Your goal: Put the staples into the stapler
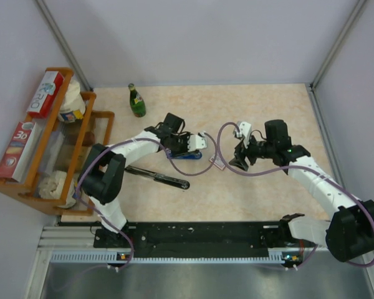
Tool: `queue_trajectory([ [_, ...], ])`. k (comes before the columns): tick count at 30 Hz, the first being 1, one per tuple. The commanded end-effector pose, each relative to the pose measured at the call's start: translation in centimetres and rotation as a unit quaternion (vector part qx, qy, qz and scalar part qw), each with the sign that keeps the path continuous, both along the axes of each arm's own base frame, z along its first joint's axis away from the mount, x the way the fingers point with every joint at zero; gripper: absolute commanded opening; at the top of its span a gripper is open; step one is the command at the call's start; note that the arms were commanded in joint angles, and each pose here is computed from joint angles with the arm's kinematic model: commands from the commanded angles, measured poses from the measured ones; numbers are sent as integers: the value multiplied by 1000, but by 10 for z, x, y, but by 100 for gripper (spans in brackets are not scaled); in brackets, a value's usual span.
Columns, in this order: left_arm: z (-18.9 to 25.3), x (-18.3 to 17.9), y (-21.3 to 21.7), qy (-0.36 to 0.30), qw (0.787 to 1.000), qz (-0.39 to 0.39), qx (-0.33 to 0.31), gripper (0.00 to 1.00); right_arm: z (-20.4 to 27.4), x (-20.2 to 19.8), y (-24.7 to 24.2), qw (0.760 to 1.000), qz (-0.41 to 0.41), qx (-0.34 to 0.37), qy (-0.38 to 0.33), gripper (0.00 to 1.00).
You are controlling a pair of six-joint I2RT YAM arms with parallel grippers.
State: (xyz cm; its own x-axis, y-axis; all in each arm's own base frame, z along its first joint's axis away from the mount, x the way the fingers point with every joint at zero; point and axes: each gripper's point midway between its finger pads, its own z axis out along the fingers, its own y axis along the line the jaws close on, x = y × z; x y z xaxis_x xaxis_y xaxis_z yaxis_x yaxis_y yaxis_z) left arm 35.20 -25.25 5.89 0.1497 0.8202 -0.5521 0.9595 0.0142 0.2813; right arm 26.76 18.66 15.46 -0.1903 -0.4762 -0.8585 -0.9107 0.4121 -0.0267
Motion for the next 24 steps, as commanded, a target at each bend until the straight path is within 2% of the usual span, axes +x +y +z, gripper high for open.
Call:
queue_trajectory([
  [1,62,9,-5,-33,992,32,-121,0,17,-2,21,998,47,32,-37,67],
  [8,75,-6,-3,-12,987,12,-159,0,23,1,70,988,126,48,-79,69],
  [16,86,-21,-13,19,982,-22,-185,0,34,25,116,978,164,120,-38,67],
  [24,91,-30,-18,48,979,-35,-197,0,4,23,140,976,185,110,-32,64],
])
